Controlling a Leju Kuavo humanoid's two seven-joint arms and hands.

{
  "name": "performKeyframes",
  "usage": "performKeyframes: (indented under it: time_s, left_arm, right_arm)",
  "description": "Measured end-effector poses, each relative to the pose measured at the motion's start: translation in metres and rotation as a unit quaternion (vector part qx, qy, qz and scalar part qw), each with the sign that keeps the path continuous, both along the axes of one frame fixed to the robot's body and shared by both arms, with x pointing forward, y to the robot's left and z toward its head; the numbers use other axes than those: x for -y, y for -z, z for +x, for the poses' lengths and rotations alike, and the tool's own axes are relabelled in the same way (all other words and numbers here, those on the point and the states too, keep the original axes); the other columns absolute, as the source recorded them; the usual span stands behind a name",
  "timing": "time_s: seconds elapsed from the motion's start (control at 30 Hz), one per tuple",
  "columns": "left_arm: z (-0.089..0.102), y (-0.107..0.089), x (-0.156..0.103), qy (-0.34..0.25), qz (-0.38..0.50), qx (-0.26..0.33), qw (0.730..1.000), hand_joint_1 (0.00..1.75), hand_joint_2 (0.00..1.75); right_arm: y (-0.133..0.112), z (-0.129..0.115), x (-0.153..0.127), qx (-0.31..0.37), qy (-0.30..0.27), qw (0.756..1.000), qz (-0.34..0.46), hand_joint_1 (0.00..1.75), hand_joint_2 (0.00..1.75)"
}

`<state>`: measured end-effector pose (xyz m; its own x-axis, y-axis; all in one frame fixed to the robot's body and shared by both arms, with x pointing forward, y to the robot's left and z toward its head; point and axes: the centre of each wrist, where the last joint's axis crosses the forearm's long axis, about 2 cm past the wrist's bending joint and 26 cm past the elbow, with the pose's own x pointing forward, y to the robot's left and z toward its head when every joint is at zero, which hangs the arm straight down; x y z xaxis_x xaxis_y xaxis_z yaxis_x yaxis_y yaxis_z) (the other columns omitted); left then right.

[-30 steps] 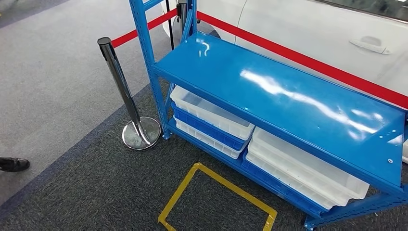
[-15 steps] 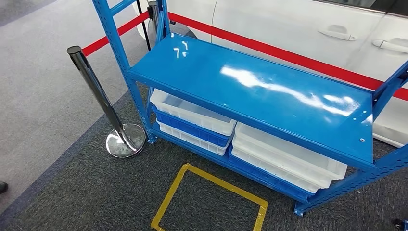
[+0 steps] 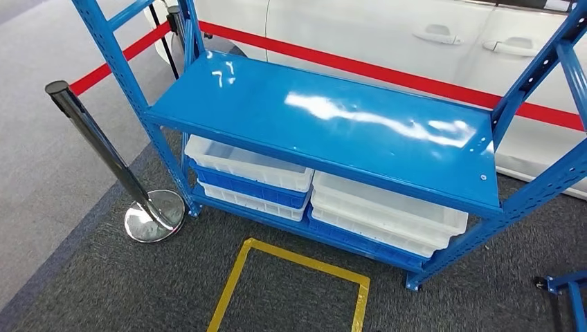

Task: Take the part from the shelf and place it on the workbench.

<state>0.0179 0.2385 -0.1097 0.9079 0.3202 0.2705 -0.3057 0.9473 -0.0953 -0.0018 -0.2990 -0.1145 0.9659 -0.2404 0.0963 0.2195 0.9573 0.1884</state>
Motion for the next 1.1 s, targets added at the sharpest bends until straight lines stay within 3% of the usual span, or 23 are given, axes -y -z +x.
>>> performKeyframes:
  time_s: [0.47,0.83,0.97,1.1]
  left_arm:
    - [-0.001,0.001,0.005,0.146,0.031,0.017,0.989,0.00,1.75]
    - [-0.002,0.001,0.002,0.175,0.035,0.018,0.984,0.00,1.75]
    - [0.000,0.001,0.003,0.197,0.035,0.012,0.980,0.00,1.75]
    - [0.002,0.001,0.004,0.209,0.031,-0.013,0.977,0.00,1.75]
  right_arm:
    - [0.000,-0.003,-0.029,-0.031,0.122,0.992,0.007,0.00,0.00]
    - [-0.001,-0.005,-0.040,-0.043,0.147,0.988,0.018,0.00,0.00]
    - [-0.001,-0.004,-0.042,-0.067,0.153,0.986,0.011,0.00,1.75]
    - [-0.001,-0.005,-0.042,-0.100,0.163,0.981,0.018,0.00,1.75]
